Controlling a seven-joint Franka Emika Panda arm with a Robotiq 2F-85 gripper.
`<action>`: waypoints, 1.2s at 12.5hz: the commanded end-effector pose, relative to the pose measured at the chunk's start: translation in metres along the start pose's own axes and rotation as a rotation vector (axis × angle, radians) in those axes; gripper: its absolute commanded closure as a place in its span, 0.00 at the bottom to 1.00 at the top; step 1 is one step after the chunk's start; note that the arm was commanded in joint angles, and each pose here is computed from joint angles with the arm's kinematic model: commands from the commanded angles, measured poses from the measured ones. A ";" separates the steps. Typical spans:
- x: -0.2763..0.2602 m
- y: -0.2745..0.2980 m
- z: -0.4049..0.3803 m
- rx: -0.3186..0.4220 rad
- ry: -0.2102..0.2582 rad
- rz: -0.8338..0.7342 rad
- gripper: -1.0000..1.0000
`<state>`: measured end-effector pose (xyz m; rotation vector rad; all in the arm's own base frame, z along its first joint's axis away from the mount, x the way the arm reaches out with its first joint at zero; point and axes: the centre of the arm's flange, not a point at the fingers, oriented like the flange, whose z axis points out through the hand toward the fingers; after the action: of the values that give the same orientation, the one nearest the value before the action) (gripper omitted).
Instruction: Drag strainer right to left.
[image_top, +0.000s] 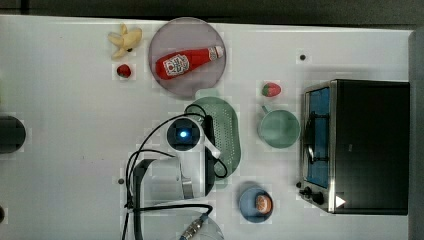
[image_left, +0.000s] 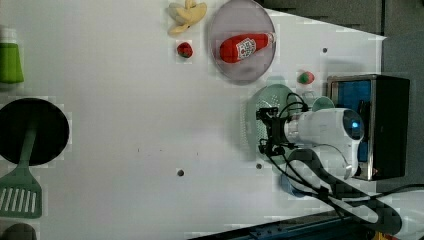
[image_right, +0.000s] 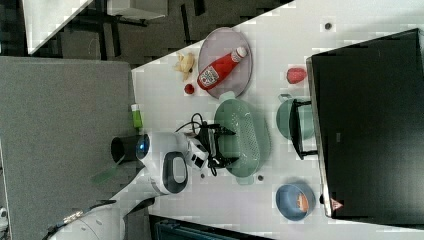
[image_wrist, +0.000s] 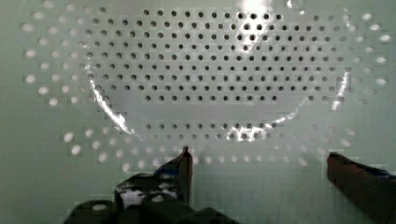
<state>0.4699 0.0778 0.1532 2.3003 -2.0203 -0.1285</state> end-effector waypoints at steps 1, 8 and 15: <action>-0.048 -0.003 -0.006 0.029 -0.006 0.090 0.00; -0.133 0.000 -0.010 0.045 -0.019 0.120 0.00; -0.205 -0.016 -0.003 0.051 -0.083 0.129 0.00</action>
<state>0.4551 0.2564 0.1396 2.2454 -2.1340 -0.1610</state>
